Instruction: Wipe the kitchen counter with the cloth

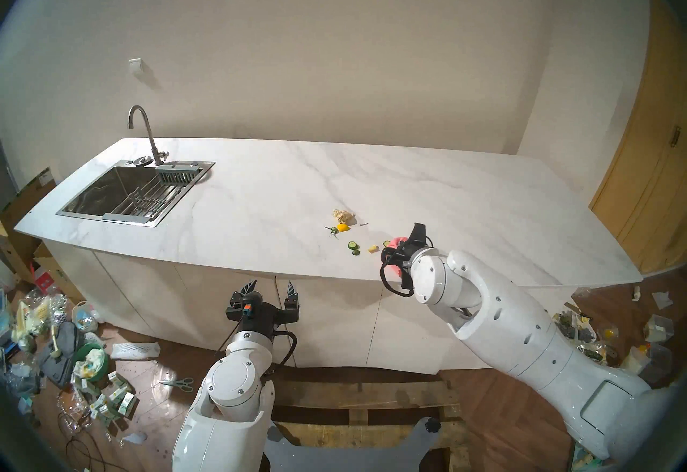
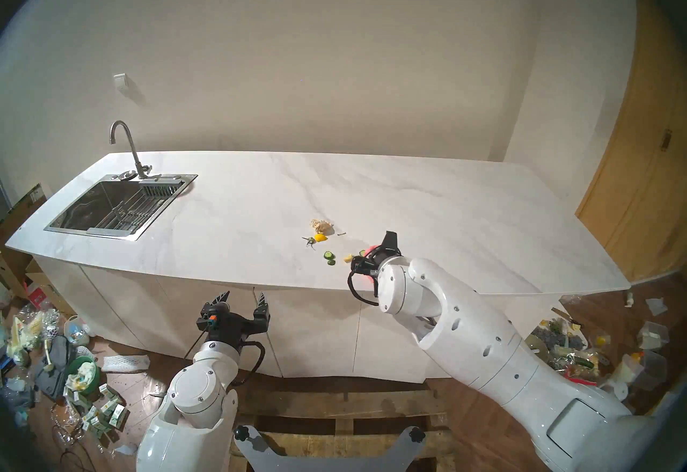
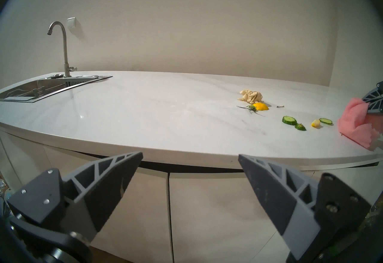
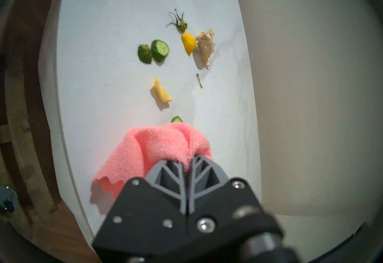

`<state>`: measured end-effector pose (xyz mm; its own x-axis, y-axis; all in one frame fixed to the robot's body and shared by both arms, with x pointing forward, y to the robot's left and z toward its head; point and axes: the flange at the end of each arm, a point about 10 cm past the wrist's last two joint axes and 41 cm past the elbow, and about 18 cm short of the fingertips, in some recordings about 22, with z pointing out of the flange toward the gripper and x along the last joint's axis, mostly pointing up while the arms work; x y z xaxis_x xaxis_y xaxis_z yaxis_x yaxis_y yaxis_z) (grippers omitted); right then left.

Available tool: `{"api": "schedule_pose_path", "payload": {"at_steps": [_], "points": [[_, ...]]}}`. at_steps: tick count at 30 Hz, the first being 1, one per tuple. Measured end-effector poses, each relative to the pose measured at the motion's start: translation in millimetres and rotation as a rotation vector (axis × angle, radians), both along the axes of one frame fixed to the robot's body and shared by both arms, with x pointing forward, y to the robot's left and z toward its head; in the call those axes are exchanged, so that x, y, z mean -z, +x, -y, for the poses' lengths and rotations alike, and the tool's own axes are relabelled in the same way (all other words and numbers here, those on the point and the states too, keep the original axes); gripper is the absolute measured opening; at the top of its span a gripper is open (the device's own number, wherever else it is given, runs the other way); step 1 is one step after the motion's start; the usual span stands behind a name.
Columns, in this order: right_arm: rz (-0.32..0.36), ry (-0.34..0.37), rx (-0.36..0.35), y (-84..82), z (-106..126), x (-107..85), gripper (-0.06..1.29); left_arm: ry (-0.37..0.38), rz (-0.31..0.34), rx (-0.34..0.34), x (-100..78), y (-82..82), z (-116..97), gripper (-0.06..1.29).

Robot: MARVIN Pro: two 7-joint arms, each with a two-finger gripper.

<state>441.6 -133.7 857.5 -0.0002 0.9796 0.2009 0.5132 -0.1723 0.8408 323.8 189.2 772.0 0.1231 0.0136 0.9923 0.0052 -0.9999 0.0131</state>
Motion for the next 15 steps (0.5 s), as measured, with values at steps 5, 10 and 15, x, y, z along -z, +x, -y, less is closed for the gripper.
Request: {"api": "schedule_pose_path", "payload": {"at_steps": [5, 10, 15], "points": [[-0.022, 0.005, 0.016, 5.8, -18.5, 9.0, -0.02, 0.0, 0.0, 0.0, 0.1, 0.0, 0.0, 1.26], [-0.028, 0.005, 0.03, 14.9, -32.4, 16.3, -0.02, 0.0, -0.001, 0.0, 0.3, 0.0, 0.1, 1.26], [-0.027, 0.003, 0.036, 26.9, -48.5, 21.0, -0.02, 0.0, -0.002, 0.0, 0.7, 0.0, 0.0, 1.26]]}}
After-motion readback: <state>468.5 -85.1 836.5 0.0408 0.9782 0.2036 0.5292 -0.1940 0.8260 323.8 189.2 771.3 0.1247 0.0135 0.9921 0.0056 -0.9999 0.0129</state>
